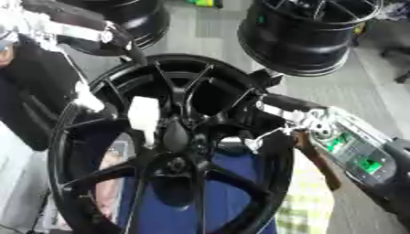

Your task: Pull the pin out of the wheel hub.

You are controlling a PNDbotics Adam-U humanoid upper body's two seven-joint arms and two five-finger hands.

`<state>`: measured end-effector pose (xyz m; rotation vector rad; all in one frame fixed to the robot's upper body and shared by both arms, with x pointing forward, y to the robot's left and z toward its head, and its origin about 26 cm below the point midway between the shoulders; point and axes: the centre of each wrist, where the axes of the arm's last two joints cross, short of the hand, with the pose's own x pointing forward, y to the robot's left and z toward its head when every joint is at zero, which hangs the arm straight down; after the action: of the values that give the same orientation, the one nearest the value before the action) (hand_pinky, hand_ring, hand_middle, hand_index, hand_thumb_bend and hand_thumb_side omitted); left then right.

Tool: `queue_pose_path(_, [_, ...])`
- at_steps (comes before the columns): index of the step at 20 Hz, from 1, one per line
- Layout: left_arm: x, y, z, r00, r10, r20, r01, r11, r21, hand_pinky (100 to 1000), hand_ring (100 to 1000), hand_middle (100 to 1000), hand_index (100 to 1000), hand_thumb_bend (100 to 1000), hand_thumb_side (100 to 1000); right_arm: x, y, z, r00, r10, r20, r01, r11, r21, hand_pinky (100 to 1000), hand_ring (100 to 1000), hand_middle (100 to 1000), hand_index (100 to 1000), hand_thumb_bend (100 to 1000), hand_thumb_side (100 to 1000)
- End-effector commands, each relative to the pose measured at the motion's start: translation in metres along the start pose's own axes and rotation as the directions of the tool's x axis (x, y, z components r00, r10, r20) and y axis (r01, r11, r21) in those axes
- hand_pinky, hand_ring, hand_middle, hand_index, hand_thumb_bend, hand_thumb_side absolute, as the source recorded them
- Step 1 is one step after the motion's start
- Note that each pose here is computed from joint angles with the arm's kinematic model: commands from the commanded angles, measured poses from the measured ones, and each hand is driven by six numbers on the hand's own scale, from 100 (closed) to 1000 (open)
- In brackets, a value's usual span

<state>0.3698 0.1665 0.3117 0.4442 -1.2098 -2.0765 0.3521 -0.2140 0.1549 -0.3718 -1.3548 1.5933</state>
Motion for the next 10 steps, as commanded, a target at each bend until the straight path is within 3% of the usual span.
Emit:
queue_pose_path(1, [-0.004,0.009,0.000,1.000,-0.008,-0.026,0.009,1.000,0.013,887,889,806,903,568,455,-0.002,-0.005,0.002,1.000,0.021,-0.015,-0.021,1.000,-0.003,799,700,615,708,100,195])
queue_pose_path(10, [-0.023,0.001,-0.020,0.999,0.012,-0.047,-0.013,1.000,-0.019,891,895,818,910,570,451,-0.002,-0.005,0.001,1.000,0.019,-0.012,-0.019,1.000,-0.001,799,700,615,708,100,194])
